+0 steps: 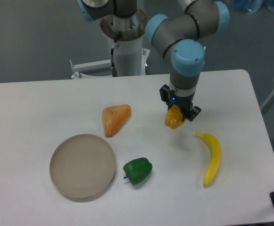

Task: Pick up the yellow pepper from the table
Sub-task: 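Carry the held yellow pepper toward the banana, keeping it raised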

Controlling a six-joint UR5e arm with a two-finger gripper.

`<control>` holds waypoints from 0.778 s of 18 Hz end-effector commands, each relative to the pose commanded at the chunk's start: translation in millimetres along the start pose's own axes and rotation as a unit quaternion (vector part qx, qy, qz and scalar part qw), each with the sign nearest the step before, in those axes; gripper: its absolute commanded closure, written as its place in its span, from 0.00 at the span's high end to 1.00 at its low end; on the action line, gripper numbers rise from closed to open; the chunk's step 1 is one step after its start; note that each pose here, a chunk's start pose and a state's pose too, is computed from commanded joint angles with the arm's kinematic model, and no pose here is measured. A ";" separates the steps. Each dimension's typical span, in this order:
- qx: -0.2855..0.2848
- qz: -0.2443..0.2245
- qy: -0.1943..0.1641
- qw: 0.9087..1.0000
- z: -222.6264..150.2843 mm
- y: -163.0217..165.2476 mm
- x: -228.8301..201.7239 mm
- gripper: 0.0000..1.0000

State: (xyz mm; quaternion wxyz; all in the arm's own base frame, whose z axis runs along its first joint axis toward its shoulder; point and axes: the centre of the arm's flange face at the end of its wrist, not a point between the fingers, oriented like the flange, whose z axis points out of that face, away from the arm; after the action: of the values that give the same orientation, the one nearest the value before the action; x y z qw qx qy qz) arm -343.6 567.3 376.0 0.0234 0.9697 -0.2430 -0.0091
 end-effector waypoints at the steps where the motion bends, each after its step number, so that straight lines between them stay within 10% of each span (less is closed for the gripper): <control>1: -0.002 0.003 0.003 1.000 -0.4 -1.6 -2.1 0.16; 14: 0.019 0.024 0.004 1.000 -1.4 -18.9 -2.4 0.16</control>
State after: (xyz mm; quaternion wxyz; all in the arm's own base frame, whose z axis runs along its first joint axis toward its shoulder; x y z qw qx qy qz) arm -336.8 585.1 376.5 0.0066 0.9640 -0.2660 0.0003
